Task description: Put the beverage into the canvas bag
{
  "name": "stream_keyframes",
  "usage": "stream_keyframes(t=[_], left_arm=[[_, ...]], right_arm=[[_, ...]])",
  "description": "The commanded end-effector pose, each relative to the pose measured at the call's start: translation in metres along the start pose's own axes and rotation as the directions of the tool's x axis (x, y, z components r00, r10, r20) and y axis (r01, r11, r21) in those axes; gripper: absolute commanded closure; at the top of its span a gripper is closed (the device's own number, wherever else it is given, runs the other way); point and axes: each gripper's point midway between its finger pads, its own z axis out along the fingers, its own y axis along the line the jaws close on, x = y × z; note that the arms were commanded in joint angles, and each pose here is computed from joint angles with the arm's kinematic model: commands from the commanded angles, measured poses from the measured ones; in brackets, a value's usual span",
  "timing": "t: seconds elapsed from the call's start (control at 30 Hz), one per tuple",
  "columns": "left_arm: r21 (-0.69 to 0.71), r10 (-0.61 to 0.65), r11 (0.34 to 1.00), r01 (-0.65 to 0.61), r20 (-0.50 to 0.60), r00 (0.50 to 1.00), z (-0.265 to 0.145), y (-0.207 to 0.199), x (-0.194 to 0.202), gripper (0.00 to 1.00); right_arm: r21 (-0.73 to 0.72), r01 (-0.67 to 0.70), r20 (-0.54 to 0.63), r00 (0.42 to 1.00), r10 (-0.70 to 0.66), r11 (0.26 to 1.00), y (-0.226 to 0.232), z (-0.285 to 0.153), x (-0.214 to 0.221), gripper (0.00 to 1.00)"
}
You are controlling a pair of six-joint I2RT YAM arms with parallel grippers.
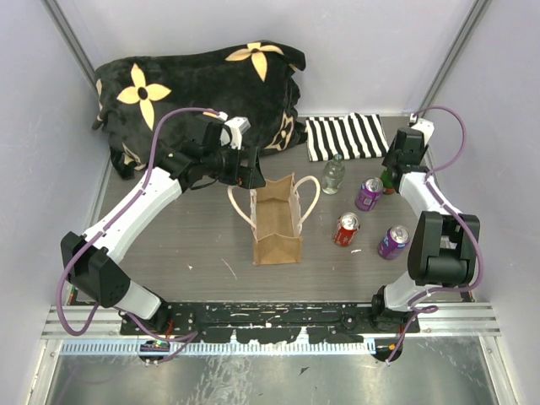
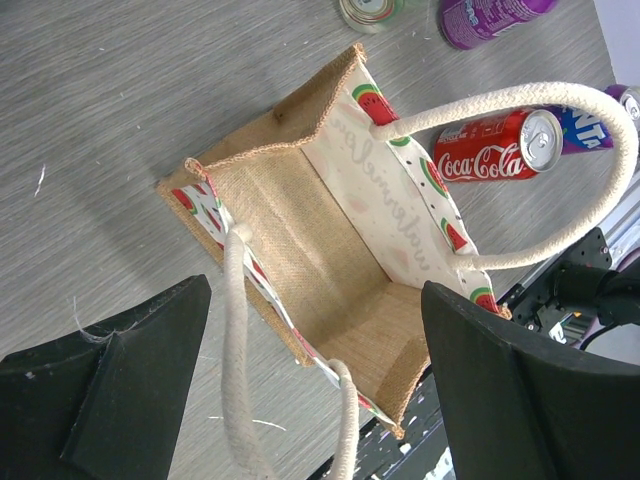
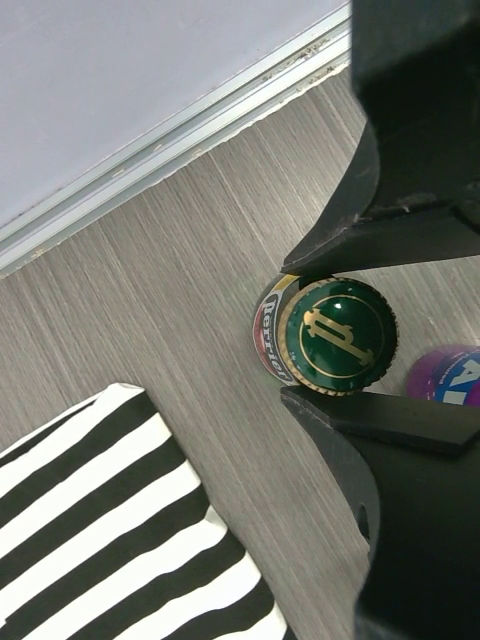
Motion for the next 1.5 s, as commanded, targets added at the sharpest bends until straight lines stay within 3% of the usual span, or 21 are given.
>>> stream_keyframes(t=[0.0,0.47,0.87,1.23,1.47], left_arm=[[0.027,0.006,1.000,-0.007,0.030,1.000,0.000,-0.004,-0.008,0.07],[-0.016,-0.016,1.000,0.017,0.044,0.999,-0.004,0.008,-0.008,0.07],[-0.087,-0.050,0.995,0.057,0.079,0.996,-0.014,0.036,-0.017,0.07],[-0.108,-0.180,0.976,0.190,0.091,0.979,-0.026,0.064,-0.008,0.07],[-0.113,-0.191,0.973,0.202,0.101,0.976,-0.030,0.069,-0.006,0.07]], right_arm=[[-0.063,-0.082,0.257,0.962,0.095,0.995,0.007,-0.038,-0.108,0.99],[-0.195,-0.075,0.357,0.923,0.143,0.978,0.040,-0.072,-0.192,0.99],[-0.403,0.072,0.471,0.871,0.140,0.912,0.144,-0.166,-0.255,0.99],[-0.591,0.161,0.477,0.860,0.181,0.791,0.221,-0.274,-0.246,0.99],[-0.667,0.218,0.442,0.885,0.143,0.713,0.254,-0.331,-0.204,0.99]])
